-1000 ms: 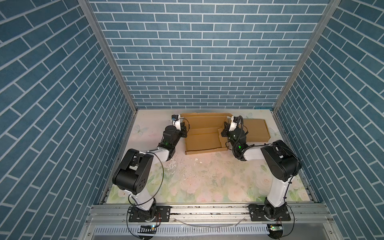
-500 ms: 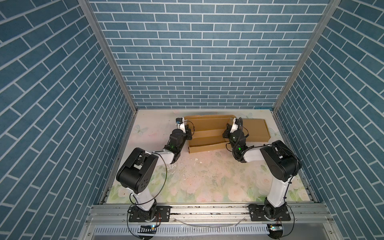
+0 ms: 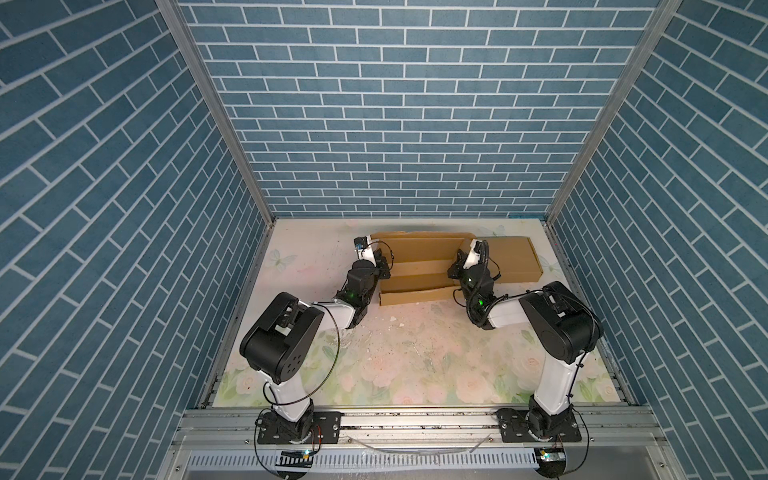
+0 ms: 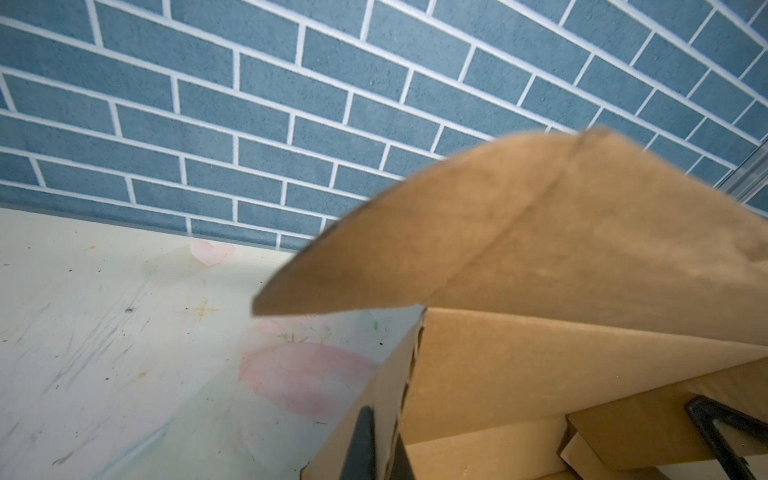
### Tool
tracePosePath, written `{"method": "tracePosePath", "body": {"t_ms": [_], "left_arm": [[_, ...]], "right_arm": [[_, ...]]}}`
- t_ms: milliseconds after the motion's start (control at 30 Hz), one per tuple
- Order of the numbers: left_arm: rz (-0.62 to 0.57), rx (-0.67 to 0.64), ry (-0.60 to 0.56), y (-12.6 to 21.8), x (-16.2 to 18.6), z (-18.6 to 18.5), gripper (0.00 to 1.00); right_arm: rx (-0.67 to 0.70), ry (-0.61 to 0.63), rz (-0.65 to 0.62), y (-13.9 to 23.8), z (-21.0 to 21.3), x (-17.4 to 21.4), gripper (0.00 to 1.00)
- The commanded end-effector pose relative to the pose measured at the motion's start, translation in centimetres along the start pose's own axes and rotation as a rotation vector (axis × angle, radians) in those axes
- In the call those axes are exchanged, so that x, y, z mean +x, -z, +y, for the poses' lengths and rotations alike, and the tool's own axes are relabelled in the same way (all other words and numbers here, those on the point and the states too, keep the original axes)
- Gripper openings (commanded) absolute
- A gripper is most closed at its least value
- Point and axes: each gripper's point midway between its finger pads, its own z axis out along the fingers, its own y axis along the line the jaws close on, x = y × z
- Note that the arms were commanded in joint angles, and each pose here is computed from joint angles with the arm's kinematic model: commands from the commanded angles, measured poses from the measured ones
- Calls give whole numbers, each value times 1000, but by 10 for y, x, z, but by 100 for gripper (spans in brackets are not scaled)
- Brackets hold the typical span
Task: Fold the paper box
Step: 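Press the lid down onto the tray with both grippers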
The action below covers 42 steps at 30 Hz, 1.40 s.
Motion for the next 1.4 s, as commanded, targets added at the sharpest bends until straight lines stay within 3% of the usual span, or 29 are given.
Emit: {"method": "tracePosePath", "body": {"t_ms": [0, 267, 567, 933, 1367], "left_arm": [[119, 140, -25, 10, 44, -31, 0], [75, 132, -2, 17, 56, -20, 0], [-10, 116, -72, 1, 5, -10, 0], [-36, 138, -71, -23, -4, -13, 0], [3, 138, 21, -6, 52, -7, 0]], "right_arm": [[-34, 10, 186, 14, 4, 60, 0], [-46, -12, 177, 16, 8, 49, 0], [10, -83, 90, 3, 16, 27, 0], [103, -159, -19, -20, 30, 15, 0], [158, -154, 12, 3, 13, 42, 0]]}}
